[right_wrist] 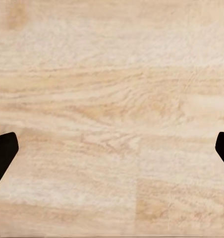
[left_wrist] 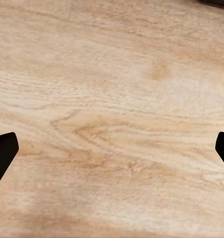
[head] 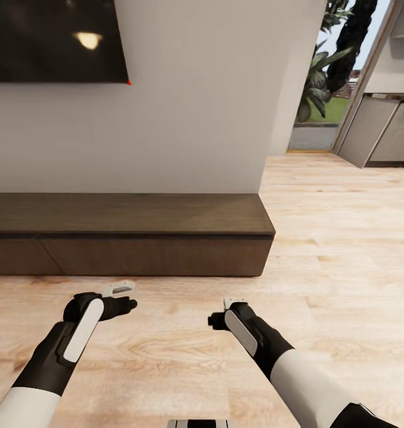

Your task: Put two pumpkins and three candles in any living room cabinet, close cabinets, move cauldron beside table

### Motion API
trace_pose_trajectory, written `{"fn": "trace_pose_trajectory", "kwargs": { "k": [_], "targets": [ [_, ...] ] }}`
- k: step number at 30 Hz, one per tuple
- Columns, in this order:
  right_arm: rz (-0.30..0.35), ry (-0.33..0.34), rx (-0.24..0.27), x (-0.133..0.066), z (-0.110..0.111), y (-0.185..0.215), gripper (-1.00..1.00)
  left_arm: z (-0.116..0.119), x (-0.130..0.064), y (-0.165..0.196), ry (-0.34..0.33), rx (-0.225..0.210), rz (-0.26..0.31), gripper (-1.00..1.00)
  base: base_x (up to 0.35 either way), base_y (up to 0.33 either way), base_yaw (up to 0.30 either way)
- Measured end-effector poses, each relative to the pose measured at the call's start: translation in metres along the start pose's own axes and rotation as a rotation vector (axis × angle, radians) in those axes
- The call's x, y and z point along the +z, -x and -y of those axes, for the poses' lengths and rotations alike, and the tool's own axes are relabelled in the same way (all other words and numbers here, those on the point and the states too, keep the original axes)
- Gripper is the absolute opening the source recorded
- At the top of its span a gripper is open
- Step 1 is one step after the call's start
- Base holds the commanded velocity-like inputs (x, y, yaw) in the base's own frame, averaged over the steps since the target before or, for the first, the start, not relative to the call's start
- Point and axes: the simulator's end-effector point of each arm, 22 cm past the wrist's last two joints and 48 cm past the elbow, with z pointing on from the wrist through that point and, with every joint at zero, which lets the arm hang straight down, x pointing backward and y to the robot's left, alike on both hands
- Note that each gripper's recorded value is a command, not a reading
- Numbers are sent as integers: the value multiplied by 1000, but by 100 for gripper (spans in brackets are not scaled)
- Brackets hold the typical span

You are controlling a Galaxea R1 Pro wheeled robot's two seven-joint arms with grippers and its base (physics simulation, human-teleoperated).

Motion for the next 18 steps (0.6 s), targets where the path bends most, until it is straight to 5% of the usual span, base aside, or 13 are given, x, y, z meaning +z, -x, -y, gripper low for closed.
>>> {"fn": "trace_pose_trajectory", "kwargs": {
  "k": [13, 18],
  "targets": [
    [12, 38, 42, -25, -6, 12, 100, 7, -18, 8, -10, -4, 22, 100, 0, 0, 0],
    [4, 59, 63, -35, -8, 15, 100, -1, -12, -6, 11, -14, -18, 100, 0, 0, 1]
  ]
}}
